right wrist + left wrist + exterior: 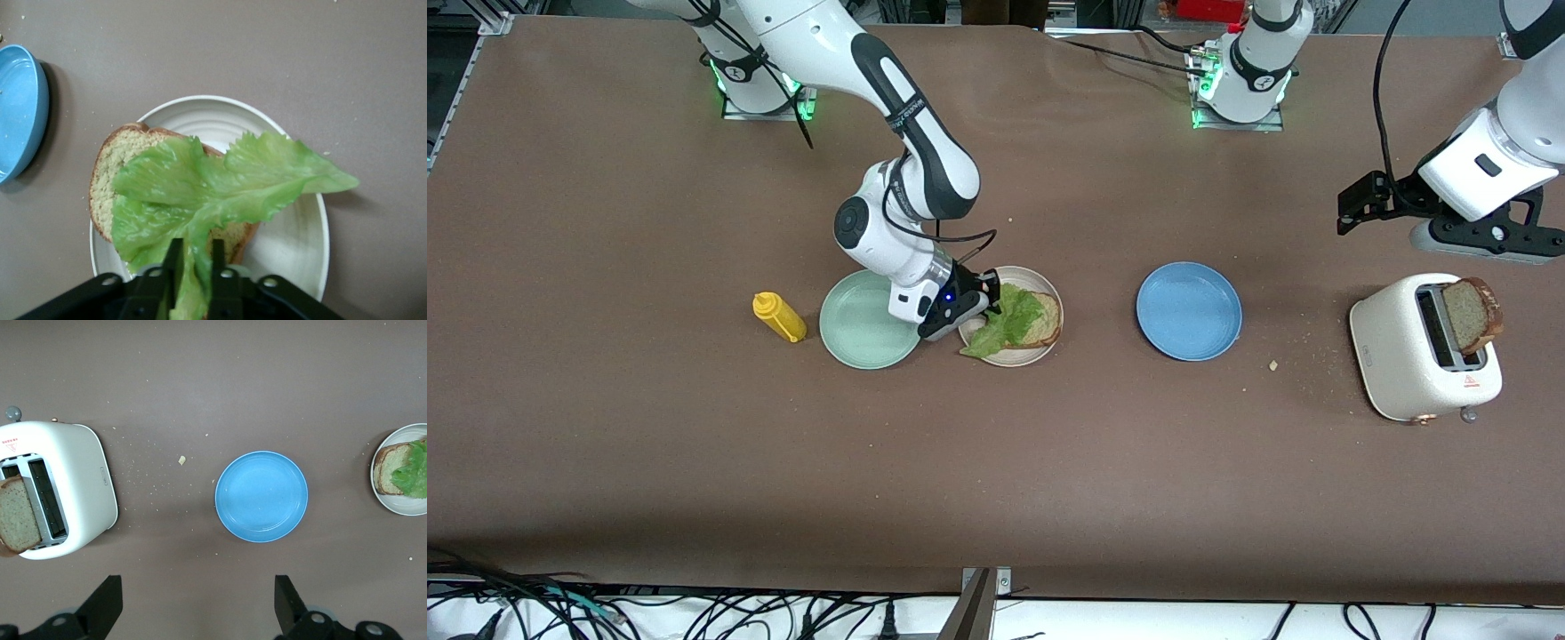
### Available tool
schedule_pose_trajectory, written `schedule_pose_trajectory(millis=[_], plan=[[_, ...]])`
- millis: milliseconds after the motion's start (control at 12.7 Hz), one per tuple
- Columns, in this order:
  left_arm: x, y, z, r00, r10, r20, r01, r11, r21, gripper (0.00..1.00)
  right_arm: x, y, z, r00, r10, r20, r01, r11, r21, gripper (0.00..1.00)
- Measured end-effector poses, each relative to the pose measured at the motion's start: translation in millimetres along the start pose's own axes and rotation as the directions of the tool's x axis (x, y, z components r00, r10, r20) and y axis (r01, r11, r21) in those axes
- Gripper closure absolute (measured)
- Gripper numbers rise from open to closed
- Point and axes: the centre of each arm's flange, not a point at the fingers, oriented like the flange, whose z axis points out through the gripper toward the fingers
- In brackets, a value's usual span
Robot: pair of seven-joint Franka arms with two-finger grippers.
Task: Make sandwich in beige plate with both arms
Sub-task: 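Lower the lettuce onto the bread and open the right gripper, then withdraw the right gripper while the left gripper reaches the toaster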
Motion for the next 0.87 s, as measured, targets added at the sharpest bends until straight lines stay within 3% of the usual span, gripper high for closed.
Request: schedule_pose_trajectory(millis=[236,473,709,866], plan=[[0.2,-5.1,0.6,1.000,-0.009,0.001,0.009,1.000,0.000,0.00,5.2,-7.6,-10.6,1.000,0.011,-0.014,-0.011,1.000,0.011,0.34],[0.9,-8.0,2.2,1.000,-0.014,0.004,0.014,1.000,-0.001,0.00,14.8,-25.5,-54.0,0.997,0.073,-0.025,-0.071,0.996,0.063,0.01],[1.0,-9.9,2.4,1.000,-0.017,0.004,0.017,1.000,-0.001,0.00,9.5,-5.1,-102.0,0.992,0.119,-0.032,-0.116,0.991,0.070,0.00],[1.4,-10.4,3.5,1.000,-0.018,0.006,0.018,1.000,0.000,0.00,18.2,18.5,-138.0,0.998,0.035,-0.052,-0.033,0.999,0.042,0.00]])
